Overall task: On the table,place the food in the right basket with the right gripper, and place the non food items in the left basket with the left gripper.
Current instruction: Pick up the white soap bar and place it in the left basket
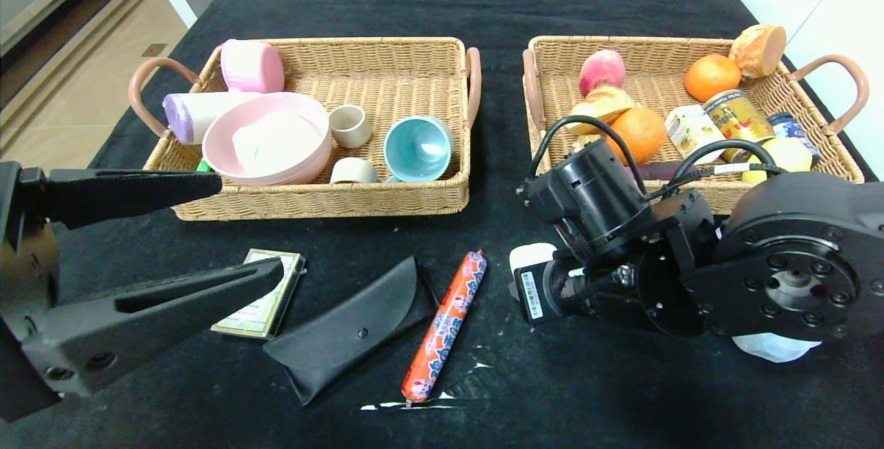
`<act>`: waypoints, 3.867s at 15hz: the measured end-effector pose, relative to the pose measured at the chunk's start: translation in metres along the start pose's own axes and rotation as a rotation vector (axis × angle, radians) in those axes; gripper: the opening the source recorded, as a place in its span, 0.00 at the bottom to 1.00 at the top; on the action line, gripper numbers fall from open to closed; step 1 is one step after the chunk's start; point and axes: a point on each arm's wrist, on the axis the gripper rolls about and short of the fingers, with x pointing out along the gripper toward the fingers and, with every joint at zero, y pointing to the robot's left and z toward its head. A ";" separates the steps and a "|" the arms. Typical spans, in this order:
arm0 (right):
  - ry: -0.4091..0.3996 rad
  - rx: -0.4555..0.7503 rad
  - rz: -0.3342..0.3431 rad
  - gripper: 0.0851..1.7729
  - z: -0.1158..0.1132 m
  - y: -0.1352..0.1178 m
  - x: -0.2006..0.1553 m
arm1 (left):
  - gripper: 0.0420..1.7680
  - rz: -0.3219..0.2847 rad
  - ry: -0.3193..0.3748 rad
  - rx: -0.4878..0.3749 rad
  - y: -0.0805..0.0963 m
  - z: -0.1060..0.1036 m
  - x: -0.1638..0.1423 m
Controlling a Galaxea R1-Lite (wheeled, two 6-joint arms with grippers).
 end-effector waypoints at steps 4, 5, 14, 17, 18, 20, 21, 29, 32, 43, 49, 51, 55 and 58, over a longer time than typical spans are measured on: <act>-0.002 0.002 0.003 0.58 0.001 0.000 0.000 | 0.97 0.000 0.000 0.000 0.000 0.000 0.000; -0.002 0.003 0.003 0.58 0.001 0.000 -0.001 | 0.97 0.000 -0.001 0.000 0.000 0.000 0.000; -0.069 0.026 0.065 0.58 0.015 -0.005 -0.029 | 0.97 0.000 -0.001 0.000 0.000 0.000 0.000; -0.132 0.050 0.099 0.58 0.031 -0.007 -0.043 | 0.97 -0.002 0.004 -0.001 0.000 -0.001 0.000; -0.150 0.045 0.126 0.57 0.037 -0.008 -0.047 | 0.97 -0.001 0.004 -0.001 0.000 -0.001 0.000; -0.204 0.055 0.161 0.57 0.051 -0.010 -0.056 | 0.97 -0.001 0.004 -0.001 0.000 -0.001 0.000; -0.240 0.056 0.173 0.57 0.059 -0.010 -0.061 | 0.97 -0.001 0.004 -0.001 0.000 -0.001 0.000; -0.500 0.101 0.301 0.57 0.110 -0.004 -0.084 | 0.97 -0.003 0.007 -0.002 0.000 0.000 0.002; -0.590 0.116 0.332 0.57 0.125 0.003 -0.080 | 0.97 0.000 0.011 -0.003 0.001 0.000 0.004; -0.845 -0.032 0.418 0.57 0.140 0.040 -0.032 | 0.97 -0.009 0.012 0.016 0.000 0.000 0.003; -0.885 -0.105 0.387 0.57 0.134 0.054 0.003 | 0.97 -0.013 0.012 0.029 -0.001 0.000 0.002; -0.903 -0.116 0.379 0.57 0.134 0.055 0.006 | 0.97 -0.016 0.014 0.034 -0.001 -0.001 0.002; -0.899 -0.128 0.368 0.57 0.133 0.056 0.012 | 0.97 -0.017 0.016 0.034 -0.001 -0.001 0.003; -0.918 -0.149 0.351 0.68 0.134 0.055 0.018 | 0.97 -0.021 0.017 0.034 -0.002 -0.002 0.003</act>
